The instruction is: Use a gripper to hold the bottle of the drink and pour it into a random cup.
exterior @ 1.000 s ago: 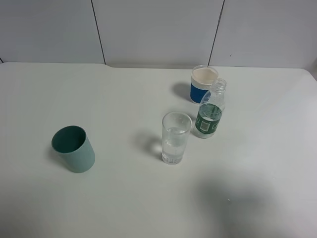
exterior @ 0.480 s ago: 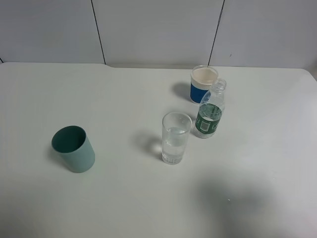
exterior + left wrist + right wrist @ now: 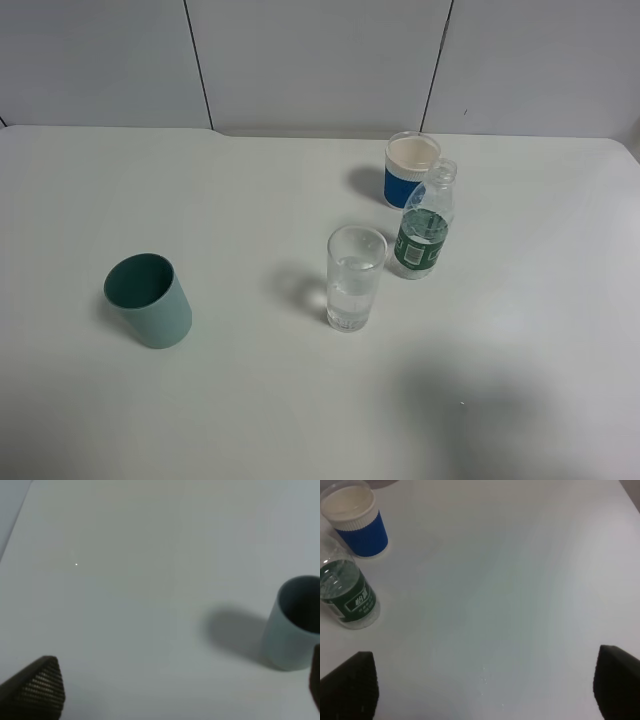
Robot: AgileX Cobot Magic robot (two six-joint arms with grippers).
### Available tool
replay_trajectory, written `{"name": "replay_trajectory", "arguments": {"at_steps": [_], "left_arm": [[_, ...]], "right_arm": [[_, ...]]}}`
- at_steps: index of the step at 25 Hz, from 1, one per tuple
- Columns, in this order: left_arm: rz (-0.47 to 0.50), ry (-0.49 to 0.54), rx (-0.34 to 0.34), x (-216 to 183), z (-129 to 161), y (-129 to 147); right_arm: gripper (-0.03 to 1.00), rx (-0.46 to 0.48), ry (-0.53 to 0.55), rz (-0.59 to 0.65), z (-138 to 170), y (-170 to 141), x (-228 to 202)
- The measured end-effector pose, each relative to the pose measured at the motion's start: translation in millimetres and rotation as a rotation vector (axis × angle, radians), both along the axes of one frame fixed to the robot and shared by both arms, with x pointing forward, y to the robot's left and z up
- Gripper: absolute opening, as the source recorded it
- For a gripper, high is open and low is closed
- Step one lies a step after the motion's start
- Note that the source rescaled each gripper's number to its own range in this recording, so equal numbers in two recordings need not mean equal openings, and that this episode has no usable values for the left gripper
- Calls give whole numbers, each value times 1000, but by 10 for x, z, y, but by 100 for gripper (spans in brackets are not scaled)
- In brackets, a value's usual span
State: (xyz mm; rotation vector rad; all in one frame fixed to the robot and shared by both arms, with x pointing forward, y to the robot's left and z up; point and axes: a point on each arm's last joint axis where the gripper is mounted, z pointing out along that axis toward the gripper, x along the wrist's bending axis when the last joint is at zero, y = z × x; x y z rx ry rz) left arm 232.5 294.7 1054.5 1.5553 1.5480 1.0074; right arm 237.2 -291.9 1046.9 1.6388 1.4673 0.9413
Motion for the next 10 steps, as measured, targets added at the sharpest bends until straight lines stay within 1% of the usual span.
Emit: {"name": "replay_trajectory", "arguments": {"at_steps": [10], "left_arm": [[0,0,0,0,0,0]], "right_arm": [[100,0,0,0,0,0,0]]}}
